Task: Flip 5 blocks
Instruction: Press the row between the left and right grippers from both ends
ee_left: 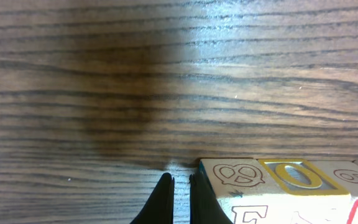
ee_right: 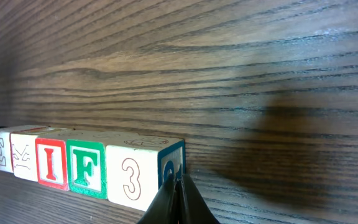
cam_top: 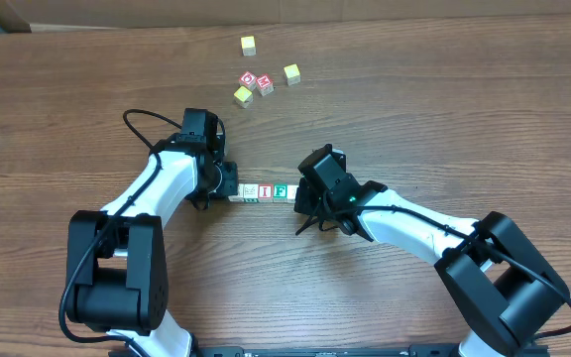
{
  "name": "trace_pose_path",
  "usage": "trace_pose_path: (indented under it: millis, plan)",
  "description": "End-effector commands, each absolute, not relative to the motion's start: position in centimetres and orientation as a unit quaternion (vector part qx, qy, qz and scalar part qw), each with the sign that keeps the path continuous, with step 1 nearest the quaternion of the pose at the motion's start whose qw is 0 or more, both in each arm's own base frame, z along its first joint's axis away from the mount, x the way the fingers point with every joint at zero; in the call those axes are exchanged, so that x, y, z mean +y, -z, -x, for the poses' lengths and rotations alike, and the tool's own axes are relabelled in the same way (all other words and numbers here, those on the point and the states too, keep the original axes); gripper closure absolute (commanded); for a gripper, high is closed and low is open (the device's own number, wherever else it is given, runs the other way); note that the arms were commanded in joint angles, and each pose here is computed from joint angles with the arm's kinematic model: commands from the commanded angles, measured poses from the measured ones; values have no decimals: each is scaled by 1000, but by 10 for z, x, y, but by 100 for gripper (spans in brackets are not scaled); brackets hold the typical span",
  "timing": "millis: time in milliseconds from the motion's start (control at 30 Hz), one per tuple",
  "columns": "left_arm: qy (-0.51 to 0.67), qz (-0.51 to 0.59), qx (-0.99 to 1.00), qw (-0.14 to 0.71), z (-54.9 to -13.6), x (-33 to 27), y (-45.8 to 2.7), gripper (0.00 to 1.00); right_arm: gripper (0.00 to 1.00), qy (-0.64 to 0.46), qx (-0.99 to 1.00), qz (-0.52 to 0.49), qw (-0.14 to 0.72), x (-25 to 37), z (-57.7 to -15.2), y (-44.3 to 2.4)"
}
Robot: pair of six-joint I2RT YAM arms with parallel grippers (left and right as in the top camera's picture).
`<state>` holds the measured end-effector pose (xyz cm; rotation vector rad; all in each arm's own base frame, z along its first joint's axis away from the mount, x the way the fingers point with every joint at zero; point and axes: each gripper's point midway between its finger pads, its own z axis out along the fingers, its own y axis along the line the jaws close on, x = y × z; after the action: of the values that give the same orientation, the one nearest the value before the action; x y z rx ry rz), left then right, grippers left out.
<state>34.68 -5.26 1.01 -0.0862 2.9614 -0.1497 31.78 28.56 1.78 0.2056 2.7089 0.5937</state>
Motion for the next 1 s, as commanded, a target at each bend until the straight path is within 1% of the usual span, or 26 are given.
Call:
trace_pose_path:
  millis: [0, 467, 667, 967]
  plan:
    - [71, 15, 994, 83, -344, -61, -7, 96, 96, -229, 953, -94, 176, 297, -319, -23]
    - [77, 12, 991, 109, -356, -64, -10, 96, 96, -233, 953, -95, 169, 304, -312, -23]
    - [78, 11, 990, 117, -360, -64, -11, 96, 96, -238, 948, -144, 155, 303, -311, -22]
    - [79, 11, 990, 120, -362, -64, -12, 96, 96, -250, 943, -168, 138, 308, -306, -22]
